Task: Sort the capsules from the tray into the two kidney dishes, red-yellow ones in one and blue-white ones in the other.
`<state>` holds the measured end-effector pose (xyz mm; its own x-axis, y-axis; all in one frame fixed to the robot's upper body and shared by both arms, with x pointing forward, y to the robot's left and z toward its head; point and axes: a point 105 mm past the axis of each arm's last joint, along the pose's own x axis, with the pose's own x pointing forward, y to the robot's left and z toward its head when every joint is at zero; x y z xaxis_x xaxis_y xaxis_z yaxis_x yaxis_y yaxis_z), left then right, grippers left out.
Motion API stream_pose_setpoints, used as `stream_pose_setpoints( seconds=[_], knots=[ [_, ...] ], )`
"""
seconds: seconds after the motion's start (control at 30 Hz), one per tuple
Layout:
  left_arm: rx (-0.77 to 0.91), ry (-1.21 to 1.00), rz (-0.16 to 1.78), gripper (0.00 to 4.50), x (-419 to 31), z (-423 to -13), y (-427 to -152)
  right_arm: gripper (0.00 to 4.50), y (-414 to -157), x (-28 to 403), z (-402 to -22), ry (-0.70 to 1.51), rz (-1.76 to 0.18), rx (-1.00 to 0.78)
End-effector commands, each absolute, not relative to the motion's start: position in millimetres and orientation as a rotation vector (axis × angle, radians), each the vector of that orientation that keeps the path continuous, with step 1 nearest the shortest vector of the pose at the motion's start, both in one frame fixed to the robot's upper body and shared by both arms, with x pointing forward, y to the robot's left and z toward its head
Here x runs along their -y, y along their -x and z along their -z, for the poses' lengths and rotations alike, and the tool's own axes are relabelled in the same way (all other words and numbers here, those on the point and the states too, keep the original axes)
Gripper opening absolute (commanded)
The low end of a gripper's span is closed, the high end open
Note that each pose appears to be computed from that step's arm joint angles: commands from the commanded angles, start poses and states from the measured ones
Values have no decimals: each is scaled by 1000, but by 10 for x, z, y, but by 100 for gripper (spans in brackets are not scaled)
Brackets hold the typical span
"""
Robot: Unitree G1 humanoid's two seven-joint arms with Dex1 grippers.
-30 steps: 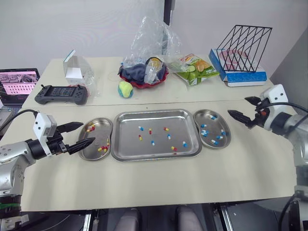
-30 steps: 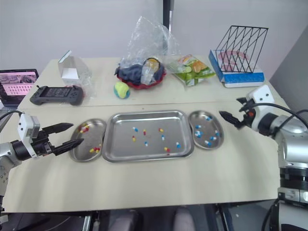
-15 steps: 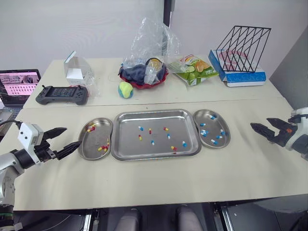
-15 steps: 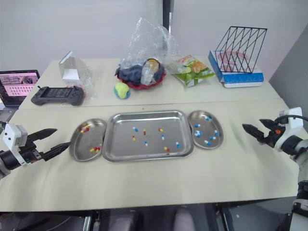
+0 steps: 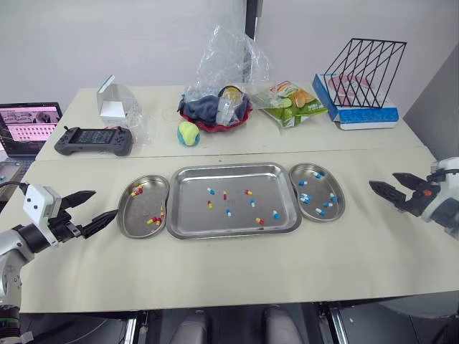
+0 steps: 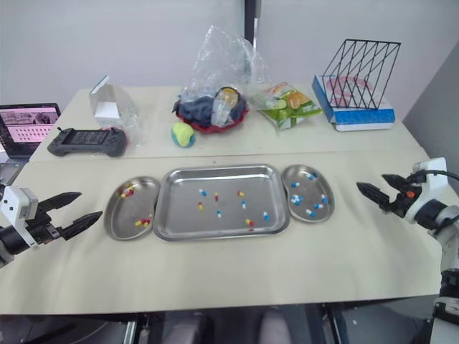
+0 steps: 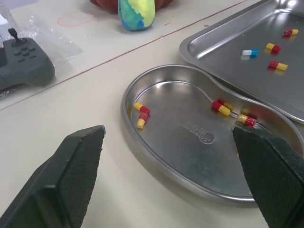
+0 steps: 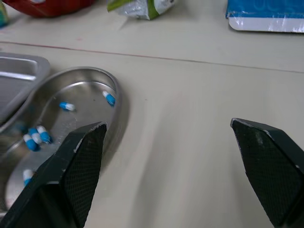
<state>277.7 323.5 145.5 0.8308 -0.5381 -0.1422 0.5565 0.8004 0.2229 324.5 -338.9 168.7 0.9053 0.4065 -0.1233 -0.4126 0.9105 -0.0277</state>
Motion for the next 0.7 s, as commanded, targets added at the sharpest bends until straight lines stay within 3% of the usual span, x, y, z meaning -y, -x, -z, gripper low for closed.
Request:
stream_pose_setpoints(
  seconds=[0.03,0.3,0.43,0.7],
  knots=[
    [4,-313,632,450,-3132,-1723,-2804,438,-3165,3244,-1922,94,-505,-28],
    [-21,-368,813,450,-2727,-1839,-2990,438,-2949,2842,-2030,117,-699,13],
    [-14,-370,1017,450,-2290,-1963,-3076,438,-2724,2577,-2043,103,-814,1],
    [-48,-452,1296,450,-1632,-1768,-3340,438,-2594,2449,-2052,121,-817,-3]
  ],
)
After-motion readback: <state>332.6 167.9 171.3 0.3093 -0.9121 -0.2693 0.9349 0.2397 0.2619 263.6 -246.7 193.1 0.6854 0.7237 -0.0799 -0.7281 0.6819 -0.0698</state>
